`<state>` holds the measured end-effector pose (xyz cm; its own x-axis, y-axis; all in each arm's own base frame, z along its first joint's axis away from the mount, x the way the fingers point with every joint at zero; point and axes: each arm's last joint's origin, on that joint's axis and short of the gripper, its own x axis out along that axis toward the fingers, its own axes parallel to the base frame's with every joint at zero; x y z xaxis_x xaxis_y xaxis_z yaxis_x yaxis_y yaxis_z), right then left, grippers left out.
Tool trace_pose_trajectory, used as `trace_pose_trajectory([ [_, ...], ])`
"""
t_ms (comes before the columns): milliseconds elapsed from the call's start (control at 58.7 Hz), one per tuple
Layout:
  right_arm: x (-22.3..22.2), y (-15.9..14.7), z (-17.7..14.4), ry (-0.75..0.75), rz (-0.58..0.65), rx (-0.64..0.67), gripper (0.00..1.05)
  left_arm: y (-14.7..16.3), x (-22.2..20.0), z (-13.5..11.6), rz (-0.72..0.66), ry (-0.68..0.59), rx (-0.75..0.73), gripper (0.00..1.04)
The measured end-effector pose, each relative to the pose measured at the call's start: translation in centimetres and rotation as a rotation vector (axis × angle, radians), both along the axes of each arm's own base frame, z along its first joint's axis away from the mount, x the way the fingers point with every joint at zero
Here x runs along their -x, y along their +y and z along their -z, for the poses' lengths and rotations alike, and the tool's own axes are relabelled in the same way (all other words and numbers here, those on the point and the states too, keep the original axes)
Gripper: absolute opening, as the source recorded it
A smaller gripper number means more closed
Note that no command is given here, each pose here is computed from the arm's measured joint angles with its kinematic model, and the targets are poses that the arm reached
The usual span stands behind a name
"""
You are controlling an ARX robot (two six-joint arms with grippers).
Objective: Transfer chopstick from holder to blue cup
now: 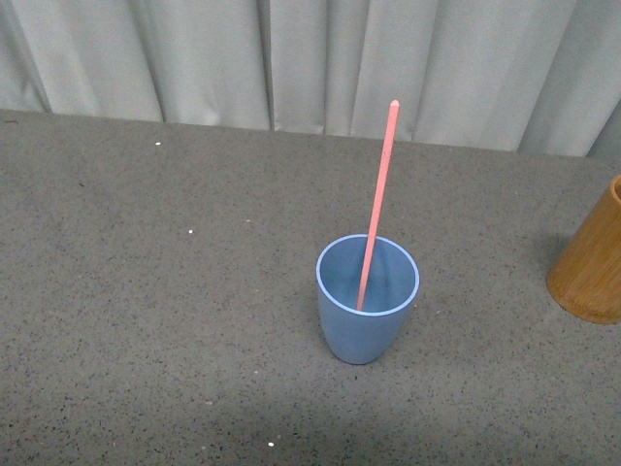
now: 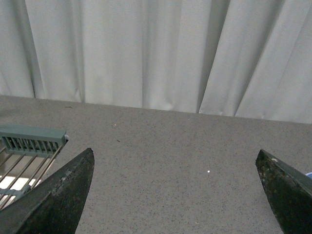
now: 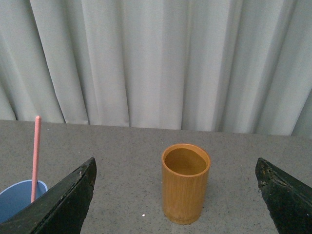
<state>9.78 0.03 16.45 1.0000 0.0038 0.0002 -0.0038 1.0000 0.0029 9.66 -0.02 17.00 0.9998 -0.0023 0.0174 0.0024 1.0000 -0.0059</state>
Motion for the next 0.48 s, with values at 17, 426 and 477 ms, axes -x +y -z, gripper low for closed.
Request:
trace_pose_trajectory([
  [17, 0.00, 0.00, 0.00, 0.000, 0.000, 0.000, 0.95, 0.00, 0.00, 0.00, 0.000, 0.000, 0.000, 0.98],
  [426, 0.00, 0.00, 0.00, 0.000, 0.000, 0.000, 0.95, 0.00, 0.00, 0.00, 0.000, 0.000, 0.000, 0.98],
  [477, 0.00, 0.00, 0.00, 0.000, 0.000, 0.000, 0.95, 0.00, 0.00, 0.00, 0.000, 0.000, 0.000, 0.98],
])
